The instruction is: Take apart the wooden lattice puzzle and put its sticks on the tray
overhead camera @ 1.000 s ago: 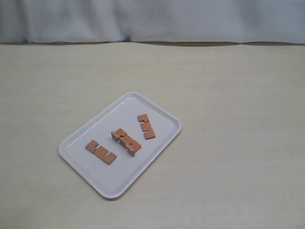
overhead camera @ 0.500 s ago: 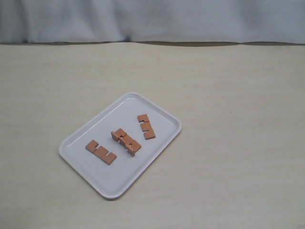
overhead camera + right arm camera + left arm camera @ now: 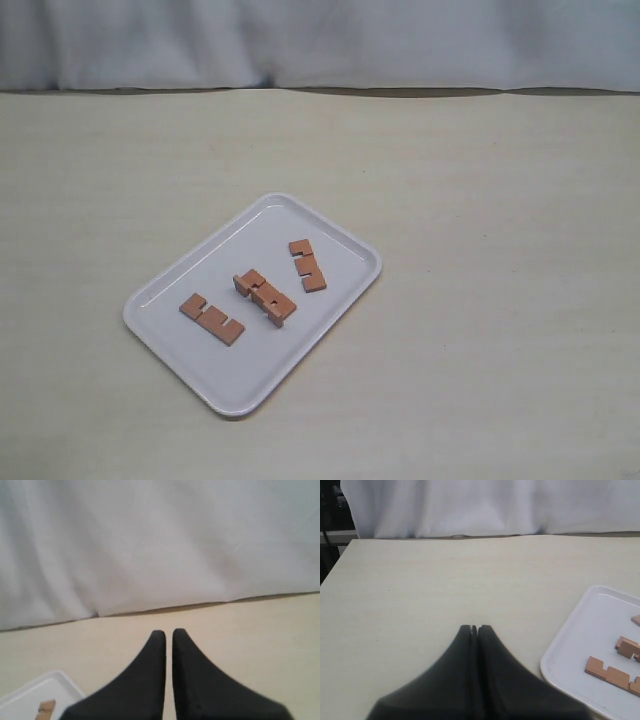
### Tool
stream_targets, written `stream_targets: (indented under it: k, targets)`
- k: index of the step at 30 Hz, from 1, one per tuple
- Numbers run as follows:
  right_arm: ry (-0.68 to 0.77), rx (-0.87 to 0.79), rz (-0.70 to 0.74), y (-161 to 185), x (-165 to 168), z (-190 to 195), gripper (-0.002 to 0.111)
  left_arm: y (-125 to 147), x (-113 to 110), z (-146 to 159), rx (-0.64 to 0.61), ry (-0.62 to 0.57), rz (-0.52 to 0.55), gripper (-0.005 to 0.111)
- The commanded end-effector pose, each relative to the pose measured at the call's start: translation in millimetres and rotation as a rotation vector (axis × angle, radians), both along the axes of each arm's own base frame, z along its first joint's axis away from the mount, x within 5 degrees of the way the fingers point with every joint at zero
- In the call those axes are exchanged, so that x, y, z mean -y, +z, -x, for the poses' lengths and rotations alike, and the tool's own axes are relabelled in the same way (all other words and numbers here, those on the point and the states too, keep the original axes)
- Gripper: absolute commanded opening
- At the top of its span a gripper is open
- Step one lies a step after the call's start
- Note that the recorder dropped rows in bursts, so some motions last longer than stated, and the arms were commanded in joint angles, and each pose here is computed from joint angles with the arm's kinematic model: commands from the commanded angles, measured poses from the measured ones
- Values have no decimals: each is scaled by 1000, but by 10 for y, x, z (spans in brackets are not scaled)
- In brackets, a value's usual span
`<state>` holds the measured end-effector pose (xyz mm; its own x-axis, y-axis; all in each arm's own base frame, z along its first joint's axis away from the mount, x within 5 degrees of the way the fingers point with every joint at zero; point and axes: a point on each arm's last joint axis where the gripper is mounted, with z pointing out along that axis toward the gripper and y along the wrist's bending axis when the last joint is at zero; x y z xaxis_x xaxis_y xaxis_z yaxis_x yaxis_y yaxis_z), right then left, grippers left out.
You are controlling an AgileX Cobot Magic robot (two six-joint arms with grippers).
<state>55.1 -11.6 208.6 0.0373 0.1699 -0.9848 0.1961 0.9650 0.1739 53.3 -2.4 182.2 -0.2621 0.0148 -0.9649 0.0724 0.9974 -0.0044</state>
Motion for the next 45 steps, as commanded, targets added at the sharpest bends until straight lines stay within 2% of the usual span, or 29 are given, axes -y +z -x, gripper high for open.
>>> stream_targets:
  k: [1, 12, 28, 39, 45]
  targets:
    - [-11, -67, 48, -81, 10, 1, 4, -3, 0, -1, 6, 1, 3, 0]
    - [-9, -47, 52, -62, 8, 0, 4, 0, 1, -2, 9, 0, 4, 0]
    - [-20, -117, 73, -121, 21, 7, 4, 0, 1, -2, 9, 0, 4, 0]
    - [-31, -227, 29, -225, 29, 26, 4, 0, 1, -2, 9, 0, 4, 0]
    - [-31, -229, 28, -227, 29, 26, 4, -2, 0, -1, 7, 0, 3, 0]
